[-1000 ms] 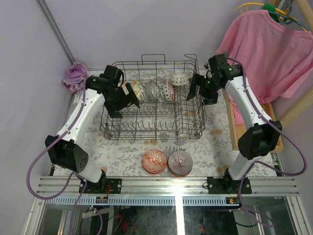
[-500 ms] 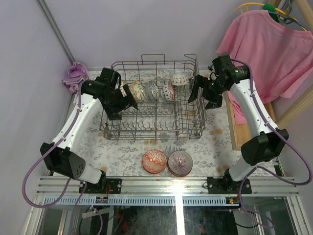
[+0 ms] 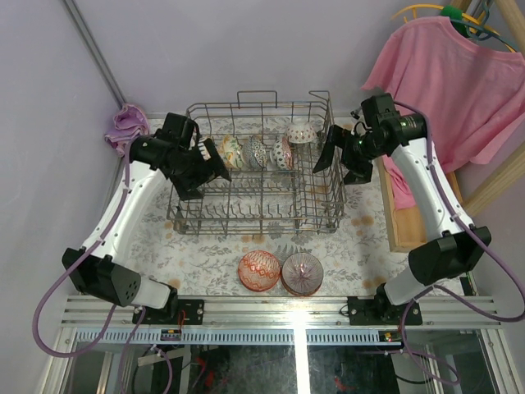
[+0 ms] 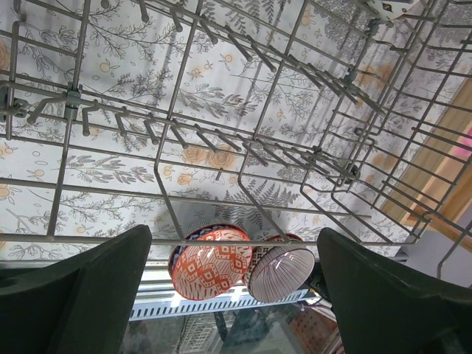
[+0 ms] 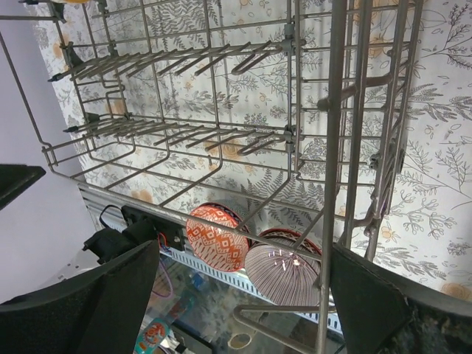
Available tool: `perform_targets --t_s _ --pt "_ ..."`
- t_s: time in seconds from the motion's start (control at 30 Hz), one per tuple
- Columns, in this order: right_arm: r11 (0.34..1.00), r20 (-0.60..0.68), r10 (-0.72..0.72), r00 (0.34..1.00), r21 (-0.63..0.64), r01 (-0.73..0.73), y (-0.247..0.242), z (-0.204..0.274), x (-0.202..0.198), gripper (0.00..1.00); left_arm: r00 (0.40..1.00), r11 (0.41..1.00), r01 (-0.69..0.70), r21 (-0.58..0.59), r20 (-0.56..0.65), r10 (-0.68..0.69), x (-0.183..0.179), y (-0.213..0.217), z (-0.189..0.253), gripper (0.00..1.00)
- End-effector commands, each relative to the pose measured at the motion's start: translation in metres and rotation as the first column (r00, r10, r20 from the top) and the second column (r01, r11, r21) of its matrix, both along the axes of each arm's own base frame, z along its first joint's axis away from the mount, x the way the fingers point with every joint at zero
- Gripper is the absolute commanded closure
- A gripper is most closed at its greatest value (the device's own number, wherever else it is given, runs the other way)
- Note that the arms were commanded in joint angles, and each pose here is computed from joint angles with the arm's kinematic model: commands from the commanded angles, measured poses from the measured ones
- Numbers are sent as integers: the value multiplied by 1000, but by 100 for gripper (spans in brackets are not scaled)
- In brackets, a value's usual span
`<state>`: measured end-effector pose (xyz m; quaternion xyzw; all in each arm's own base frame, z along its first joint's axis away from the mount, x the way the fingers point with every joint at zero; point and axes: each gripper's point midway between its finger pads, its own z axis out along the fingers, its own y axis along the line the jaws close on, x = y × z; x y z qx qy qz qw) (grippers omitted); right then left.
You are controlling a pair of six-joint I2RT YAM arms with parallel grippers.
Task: Load the bowls into the dish rack
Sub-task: Adjust the dish rack at the center of the board.
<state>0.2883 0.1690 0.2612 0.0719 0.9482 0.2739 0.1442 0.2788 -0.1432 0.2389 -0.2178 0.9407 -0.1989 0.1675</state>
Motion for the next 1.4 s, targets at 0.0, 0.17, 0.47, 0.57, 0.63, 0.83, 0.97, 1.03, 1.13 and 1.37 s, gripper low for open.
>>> perform_targets --t_s 0.0,0.17,0.47,0.57,0.63,0.83,0.97,1.03,1.13,1.37 --pt "993 -37 72 997 95 -68 18 24 -4 1 998 993 51 -103 52 -46 -4 -17 26 4" --pt "989 -45 112 993 104 -107 30 26 27 7 997 992 64 -109 57 -58 2 -20 28 4" --pt "983 -69 181 981 54 -177 61 8 62 31 992 986 120 -117 -28 -124 -6 -26 5 10" --pt "982 -70 184 980 -22 -186 56 5 54 27 991 986 126 -114 -40 -131 -9 -25 1 11" --pt "983 -75 167 983 -70 -172 45 2 44 21 990 985 128 -114 -47 -134 -10 -26 -1 12" --pt "965 -125 99 987 -231 -126 5 -16 17 26 987 984 140 -114 -59 -148 -9 -27 -7 12" --pt "939 -154 53 987 -328 -101 -22 -31 10 55 986 982 149 -115 -54 -156 -7 -28 -6 13" --pt "928 -161 29 987 -362 -87 -35 -35 6 66 987 982 148 -116 -50 -155 -7 -28 -5 13" --pt "905 -168 25 985 -415 -94 -52 -40 -1 74 988 983 142 -119 -46 -149 -9 -28 -3 13" --pt "886 -167 -59 984 -464 -26 -89 -41 -18 83 988 981 147 -124 -32 -152 -16 -33 1 14"
